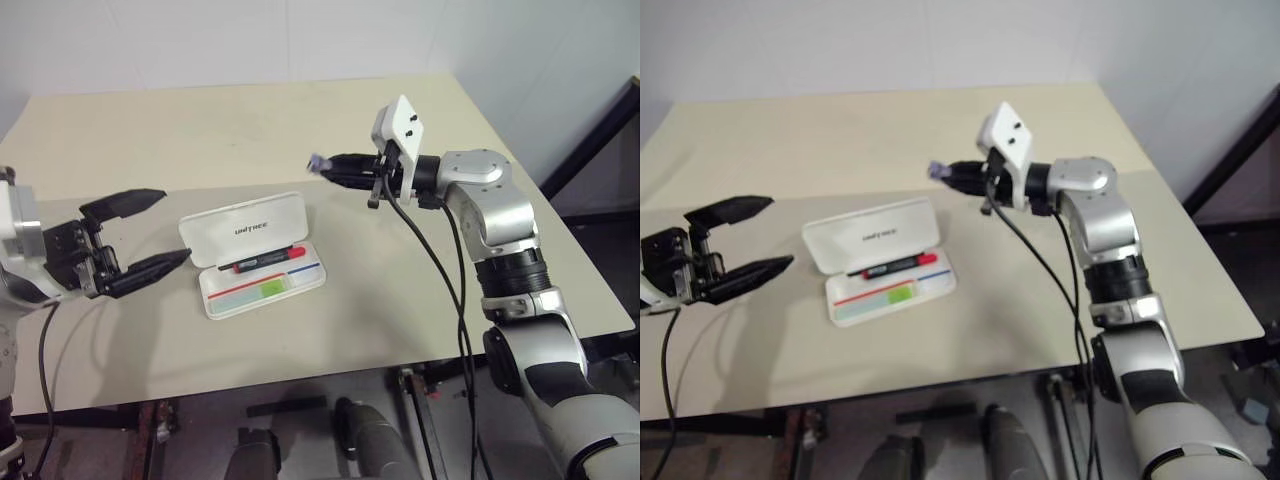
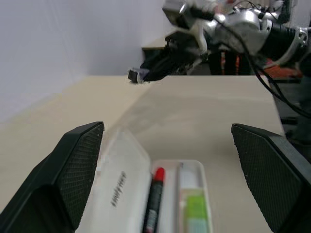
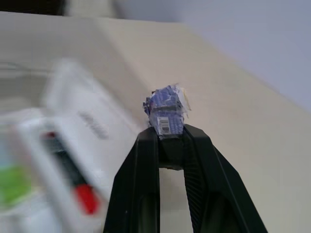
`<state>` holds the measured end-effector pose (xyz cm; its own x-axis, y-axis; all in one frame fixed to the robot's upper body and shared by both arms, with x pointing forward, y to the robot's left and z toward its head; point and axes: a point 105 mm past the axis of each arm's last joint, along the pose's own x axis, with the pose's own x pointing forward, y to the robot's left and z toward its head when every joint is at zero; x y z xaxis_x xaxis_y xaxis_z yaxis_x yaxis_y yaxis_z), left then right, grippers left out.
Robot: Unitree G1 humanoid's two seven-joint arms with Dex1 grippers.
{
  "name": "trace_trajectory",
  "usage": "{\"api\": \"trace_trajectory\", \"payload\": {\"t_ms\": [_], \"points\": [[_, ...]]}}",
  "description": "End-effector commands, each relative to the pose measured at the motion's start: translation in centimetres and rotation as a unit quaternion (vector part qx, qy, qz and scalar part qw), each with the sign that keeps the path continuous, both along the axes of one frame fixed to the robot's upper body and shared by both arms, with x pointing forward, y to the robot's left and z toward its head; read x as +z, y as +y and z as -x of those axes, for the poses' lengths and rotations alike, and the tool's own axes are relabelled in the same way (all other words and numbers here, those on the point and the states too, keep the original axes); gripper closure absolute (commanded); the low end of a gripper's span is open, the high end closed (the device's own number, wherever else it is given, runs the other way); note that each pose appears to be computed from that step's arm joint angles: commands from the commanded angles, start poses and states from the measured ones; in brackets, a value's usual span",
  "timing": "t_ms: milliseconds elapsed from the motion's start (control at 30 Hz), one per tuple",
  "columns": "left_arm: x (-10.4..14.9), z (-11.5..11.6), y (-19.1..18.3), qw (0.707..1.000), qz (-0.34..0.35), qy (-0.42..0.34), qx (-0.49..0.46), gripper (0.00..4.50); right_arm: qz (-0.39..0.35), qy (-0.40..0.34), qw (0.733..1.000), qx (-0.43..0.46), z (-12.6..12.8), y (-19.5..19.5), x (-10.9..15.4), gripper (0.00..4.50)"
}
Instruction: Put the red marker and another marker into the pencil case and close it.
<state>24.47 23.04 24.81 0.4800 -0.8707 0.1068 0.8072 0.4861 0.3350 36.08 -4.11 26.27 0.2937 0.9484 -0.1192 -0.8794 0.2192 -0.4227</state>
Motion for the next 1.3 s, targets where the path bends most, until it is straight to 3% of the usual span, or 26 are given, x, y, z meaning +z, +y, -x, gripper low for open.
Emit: {"api": "trace_trajectory", "payload": {"t_ms": [33, 233, 467, 667, 1067, 1300], "points": [[-0.4, 1.0, -0.7, 1.0, -0.009, -0.017, 0.0, 0.0, 0.053, 0.006, 0.995, 0.083, 3.1, 1.6, -1.8, 4.16], [-2.6, 2.1, -1.0, 1.0, -0.012, 0.009, 0.004, 0.0, 0.11, 0.016, 0.982, 0.152, 4.4, 3.4, -5.0, 4.16], [-3.9, 2.7, -0.5, 0.999, -0.023, 0.02, 0.021, 0.0, 0.156, 0.017, 0.976, 0.149, 1.8, 4.1, -8.0, 4.16], [-3.7, 3.2, -0.4, 0.999, -0.022, 0.016, 0.03, 0.0, 0.177, 0.019, 0.975, 0.134, 0.0, 3.6, -9.1, 4.16], [-3.5, 3.2, -0.1, 0.999, -0.022, 0.013, 0.041, 0.0, 0.198, 0.025, 0.971, 0.133, -0.4, 2.5, -10.0, 4.16], [-3.4, 3.1, -0.1, 0.999, -0.021, 0.009, 0.039, 0.0, 0.197, 0.026, 0.973, 0.113, -1.1, 2.5, -10.1, 1.76]]}}
